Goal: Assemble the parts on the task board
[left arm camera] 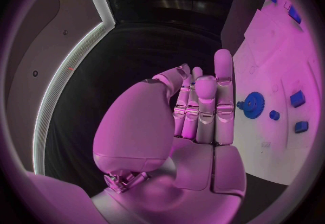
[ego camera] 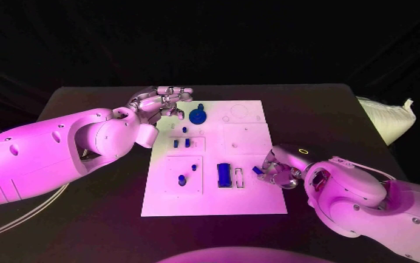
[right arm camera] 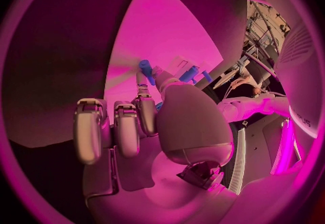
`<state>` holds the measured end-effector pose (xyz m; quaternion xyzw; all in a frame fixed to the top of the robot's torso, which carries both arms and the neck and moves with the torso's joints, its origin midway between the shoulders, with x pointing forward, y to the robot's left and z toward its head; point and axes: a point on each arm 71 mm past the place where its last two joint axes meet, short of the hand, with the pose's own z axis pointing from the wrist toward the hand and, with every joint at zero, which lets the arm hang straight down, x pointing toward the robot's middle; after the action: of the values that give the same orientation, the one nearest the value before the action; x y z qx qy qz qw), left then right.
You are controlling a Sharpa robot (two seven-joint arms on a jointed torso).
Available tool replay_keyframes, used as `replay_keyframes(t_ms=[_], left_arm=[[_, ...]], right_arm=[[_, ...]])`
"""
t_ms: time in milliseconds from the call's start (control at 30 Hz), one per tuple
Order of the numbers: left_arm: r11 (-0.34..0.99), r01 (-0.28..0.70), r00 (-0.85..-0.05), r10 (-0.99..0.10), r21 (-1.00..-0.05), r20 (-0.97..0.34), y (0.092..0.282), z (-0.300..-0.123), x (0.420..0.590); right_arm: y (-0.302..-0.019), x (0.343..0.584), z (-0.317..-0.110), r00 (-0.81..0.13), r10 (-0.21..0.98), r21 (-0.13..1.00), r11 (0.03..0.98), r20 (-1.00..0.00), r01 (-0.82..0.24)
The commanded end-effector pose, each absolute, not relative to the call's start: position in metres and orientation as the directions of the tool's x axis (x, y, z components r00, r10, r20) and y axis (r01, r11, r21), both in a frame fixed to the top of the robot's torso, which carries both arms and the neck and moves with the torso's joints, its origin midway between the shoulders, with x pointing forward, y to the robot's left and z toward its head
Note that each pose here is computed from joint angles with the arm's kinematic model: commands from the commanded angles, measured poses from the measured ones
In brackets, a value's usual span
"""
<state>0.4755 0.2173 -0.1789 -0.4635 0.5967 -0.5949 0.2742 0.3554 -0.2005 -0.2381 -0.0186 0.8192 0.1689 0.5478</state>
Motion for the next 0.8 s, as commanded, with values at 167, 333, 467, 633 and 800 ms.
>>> replay_keyframes(t_ms=[167, 333, 467, 633, 800], left_arm=[[-0.139, -0.224, -0.440, -0.869, -0.965, 0.227, 0.215, -0.178, 0.474], [-0.138, -0.226, -0.442, -0.868, -0.964, 0.228, 0.214, -0.178, 0.474], [-0.138, -0.227, -0.443, -0.867, -0.964, 0.228, 0.214, -0.178, 0.473], [-0.139, -0.227, -0.444, -0.866, -0.964, 0.229, 0.214, -0.178, 0.473], [-0.139, -0.227, -0.445, -0.866, -0.964, 0.229, 0.214, -0.178, 0.473]], right_arm=[[-0.201, 0.353, -0.241, -0.488, 0.417, 0.480, 0.877, -0.767, -0.005], [-0.196, 0.351, -0.244, -0.520, 0.454, 0.515, 0.857, -0.724, 0.031], [-0.191, 0.351, -0.245, -0.535, 0.470, 0.532, 0.845, -0.702, 0.044], [-0.184, 0.352, -0.247, -0.547, 0.477, 0.543, 0.838, -0.688, 0.047], [-0.179, 0.353, -0.249, -0.557, 0.477, 0.548, 0.835, -0.680, 0.046]])
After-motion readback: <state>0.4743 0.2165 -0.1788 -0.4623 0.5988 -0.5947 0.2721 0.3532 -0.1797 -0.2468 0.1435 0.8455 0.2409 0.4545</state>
